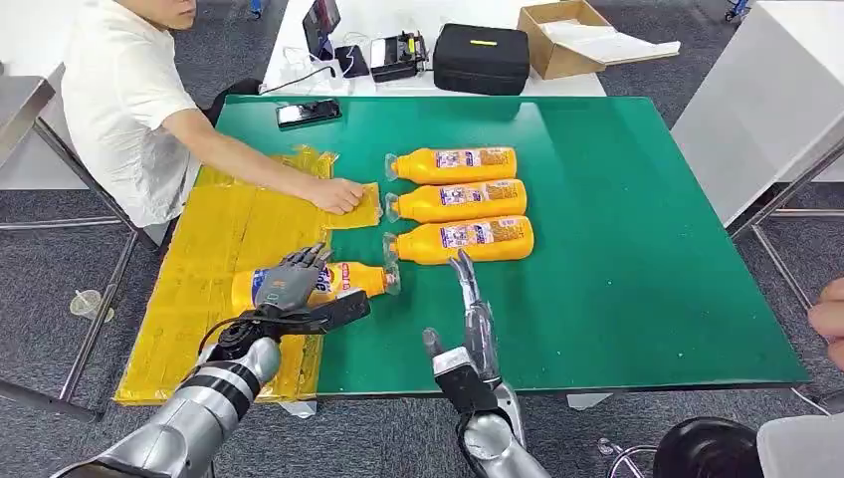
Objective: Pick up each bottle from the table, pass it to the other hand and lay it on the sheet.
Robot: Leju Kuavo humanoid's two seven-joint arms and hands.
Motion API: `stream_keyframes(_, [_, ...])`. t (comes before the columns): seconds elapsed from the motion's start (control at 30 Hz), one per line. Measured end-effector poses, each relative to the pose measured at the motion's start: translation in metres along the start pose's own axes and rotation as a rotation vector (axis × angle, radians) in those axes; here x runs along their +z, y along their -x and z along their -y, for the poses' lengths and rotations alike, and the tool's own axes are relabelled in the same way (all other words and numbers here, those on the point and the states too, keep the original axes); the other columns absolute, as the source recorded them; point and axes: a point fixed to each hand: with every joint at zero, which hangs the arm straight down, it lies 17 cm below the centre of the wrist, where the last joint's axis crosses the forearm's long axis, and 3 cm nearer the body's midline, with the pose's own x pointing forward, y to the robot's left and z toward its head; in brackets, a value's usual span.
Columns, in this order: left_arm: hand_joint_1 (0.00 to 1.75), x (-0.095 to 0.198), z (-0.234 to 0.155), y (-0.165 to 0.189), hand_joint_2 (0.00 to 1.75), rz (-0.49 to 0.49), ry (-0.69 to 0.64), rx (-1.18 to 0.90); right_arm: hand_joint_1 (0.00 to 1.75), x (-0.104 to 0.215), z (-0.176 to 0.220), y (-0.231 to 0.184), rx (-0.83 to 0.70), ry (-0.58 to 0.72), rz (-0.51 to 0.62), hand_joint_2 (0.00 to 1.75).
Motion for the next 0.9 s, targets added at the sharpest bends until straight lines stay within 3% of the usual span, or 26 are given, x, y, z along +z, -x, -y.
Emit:
stream_keyframes(0.37, [0.0, 0.0, 0.012, 0.002, 1.75, 0.049, 0.131, -0.049, 0.0, 0.001, 0.004, 0.006, 0.002, 0.016, -0.018, 0.0])
stream_keyframes(0.7, [0.0, 0.014, -0.015, -0.042, 1.75, 0.222, -0.061, 0.159, 0.0, 0.006, 0.012, 0.012, 0.056, 0.033, -0.021, 0.0])
stream_keyframes(0.9, [0.0, 0.016, -0.017, -0.045, 1.75, 0.232, -0.077, 0.159, 0.0, 0.007, 0.012, 0.012, 0.059, 0.032, -0.023, 0.0])
